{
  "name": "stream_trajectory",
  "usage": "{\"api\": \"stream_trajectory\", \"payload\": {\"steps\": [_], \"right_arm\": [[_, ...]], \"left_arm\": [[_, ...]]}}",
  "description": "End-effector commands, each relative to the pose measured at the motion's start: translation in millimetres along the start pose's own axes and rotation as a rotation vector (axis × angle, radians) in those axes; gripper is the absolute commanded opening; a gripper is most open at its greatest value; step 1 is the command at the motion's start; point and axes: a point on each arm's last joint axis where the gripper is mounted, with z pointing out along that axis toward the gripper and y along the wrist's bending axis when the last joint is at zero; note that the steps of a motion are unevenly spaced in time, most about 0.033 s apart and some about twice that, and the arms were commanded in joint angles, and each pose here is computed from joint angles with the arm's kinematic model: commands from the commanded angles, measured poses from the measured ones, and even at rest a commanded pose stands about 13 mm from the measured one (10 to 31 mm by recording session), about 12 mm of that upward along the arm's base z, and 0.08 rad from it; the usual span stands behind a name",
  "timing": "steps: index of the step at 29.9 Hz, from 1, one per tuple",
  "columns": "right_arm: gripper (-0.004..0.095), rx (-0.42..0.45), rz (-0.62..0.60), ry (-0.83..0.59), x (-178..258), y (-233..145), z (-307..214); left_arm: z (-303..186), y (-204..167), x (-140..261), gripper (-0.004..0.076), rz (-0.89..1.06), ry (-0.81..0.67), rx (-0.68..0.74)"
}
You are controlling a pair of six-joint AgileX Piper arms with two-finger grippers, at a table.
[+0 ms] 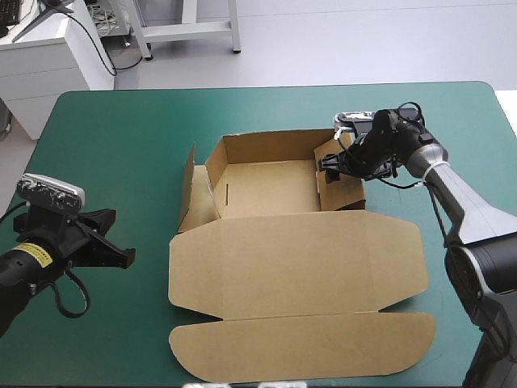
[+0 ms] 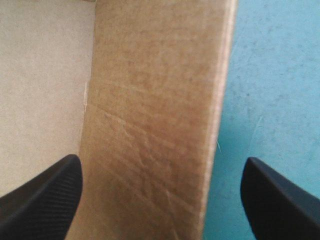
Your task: Fold the box
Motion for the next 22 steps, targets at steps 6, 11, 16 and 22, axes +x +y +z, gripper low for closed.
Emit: {"api": "stream_trajectory", "payload": {"steps": [6, 11, 16, 22], "right_arm": [[0.0122, -0.012, -0.011, -0.086, -9, 2, -21], [-0.0019, 0.001, -0.034, -0.090, -10, 0, -21], [-0.0019, 0.037, -0.055, -0.078, -10, -8, -26], [-0.0019, 0.043, -0.096, -0.066, -12, -20, -59]], "left_arm": [[-6, 0, -10, -0.0009, -0.006, -0.074, 0.001], [-6, 0, -9, -0.0009, -0.008, -0.067, 0.004], [-6, 0, -9, -0.0009, -0.007, -0.065, 0.003], [-6, -1, -9, -0.0009, -0.013, -0.069, 0.007]]}}
